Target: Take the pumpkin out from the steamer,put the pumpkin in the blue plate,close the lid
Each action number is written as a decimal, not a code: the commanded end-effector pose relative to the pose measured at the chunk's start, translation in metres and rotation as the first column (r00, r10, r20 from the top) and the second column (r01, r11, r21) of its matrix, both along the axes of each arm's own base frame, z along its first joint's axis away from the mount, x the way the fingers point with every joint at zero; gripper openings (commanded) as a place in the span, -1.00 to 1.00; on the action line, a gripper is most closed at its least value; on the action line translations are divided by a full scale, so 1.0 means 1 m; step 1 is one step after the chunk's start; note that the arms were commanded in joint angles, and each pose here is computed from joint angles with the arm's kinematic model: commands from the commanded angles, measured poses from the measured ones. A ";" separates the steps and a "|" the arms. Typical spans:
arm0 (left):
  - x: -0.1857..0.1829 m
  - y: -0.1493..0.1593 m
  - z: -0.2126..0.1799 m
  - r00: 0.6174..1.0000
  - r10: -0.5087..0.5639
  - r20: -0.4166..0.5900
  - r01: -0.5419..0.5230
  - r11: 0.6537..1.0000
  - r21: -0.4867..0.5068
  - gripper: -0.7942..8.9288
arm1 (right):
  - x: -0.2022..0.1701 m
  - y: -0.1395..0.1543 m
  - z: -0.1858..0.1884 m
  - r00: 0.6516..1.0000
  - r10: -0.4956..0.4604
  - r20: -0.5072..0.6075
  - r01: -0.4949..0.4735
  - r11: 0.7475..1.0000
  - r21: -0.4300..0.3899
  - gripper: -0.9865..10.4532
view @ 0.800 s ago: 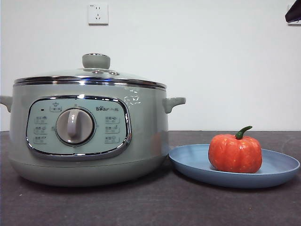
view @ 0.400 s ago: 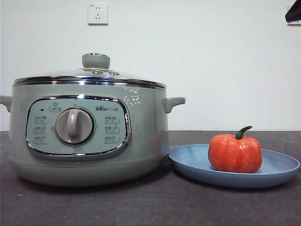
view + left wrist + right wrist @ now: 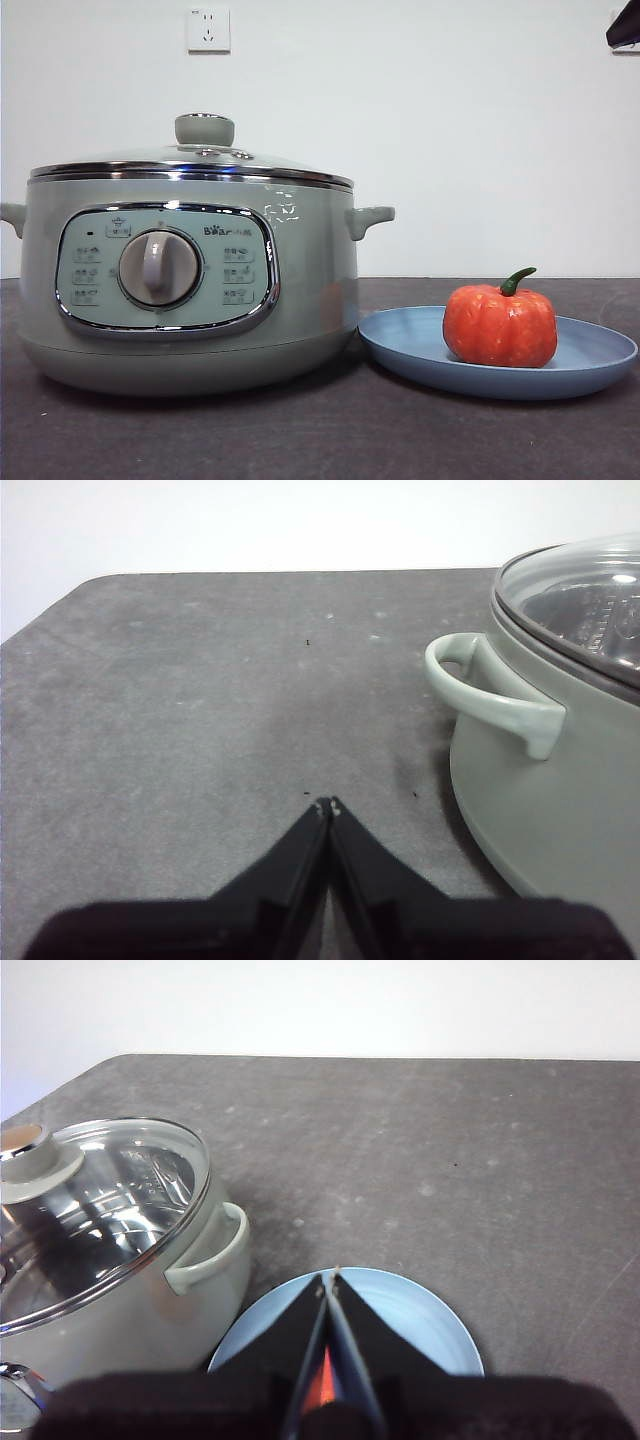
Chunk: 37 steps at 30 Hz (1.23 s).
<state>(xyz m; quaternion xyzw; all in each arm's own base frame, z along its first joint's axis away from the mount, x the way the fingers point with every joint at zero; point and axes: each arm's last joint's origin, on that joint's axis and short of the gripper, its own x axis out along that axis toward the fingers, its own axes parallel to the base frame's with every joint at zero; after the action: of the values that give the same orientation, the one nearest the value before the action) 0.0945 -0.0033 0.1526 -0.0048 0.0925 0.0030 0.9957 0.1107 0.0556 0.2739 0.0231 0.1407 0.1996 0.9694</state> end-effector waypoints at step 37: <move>0.001 0.000 -0.005 1.000 -0.001 -0.014 0.001 1.000 -0.007 -0.84 | -0.021 -0.049 -0.102 0.969 -0.177 0.173 0.190 0.980 -0.060 -0.83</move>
<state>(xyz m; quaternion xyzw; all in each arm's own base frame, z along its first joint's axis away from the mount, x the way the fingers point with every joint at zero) 0.0945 -0.0034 0.1526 -0.0049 0.0925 0.0013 0.9957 0.0889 0.0068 0.1748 -0.0130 0.0710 0.1020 0.9922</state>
